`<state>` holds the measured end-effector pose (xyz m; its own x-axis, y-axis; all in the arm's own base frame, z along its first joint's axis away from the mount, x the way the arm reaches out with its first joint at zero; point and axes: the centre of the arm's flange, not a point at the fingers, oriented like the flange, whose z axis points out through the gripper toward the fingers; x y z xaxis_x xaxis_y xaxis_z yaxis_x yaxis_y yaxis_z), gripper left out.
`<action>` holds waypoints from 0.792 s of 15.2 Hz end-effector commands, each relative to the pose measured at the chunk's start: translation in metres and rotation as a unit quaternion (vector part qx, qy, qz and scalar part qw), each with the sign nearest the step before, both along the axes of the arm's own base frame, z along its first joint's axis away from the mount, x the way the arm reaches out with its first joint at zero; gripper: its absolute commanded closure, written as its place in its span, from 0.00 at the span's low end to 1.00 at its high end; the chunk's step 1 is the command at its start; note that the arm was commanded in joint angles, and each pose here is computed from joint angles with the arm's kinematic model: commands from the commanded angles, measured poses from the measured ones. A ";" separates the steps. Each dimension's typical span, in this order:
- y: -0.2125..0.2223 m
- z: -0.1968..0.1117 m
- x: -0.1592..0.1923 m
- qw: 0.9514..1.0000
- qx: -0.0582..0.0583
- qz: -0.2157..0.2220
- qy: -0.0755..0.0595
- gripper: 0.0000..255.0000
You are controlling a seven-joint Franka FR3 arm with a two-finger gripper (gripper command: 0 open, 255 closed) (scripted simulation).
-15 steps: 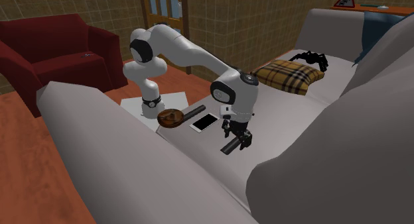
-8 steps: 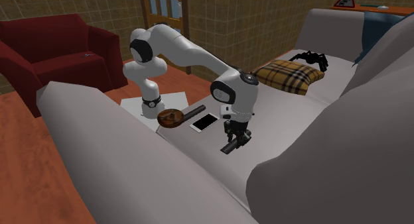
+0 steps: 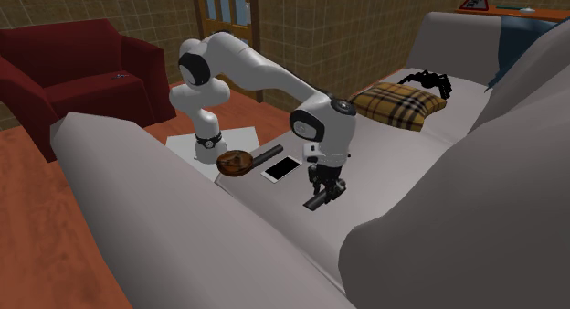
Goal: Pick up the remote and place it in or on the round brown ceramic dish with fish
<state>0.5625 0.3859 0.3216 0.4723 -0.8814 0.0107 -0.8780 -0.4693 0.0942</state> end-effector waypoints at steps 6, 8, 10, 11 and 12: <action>0.000 0.035 0.000 1.000 0.000 0.000 0.000 1.00; 0.000 0.046 0.000 1.000 0.000 0.000 0.000 1.00; 0.000 0.056 0.000 1.000 0.000 0.000 0.000 1.00; 0.000 0.061 0.000 1.000 0.000 0.000 0.000 1.00; 0.000 0.067 0.000 1.000 0.000 0.000 0.000 1.00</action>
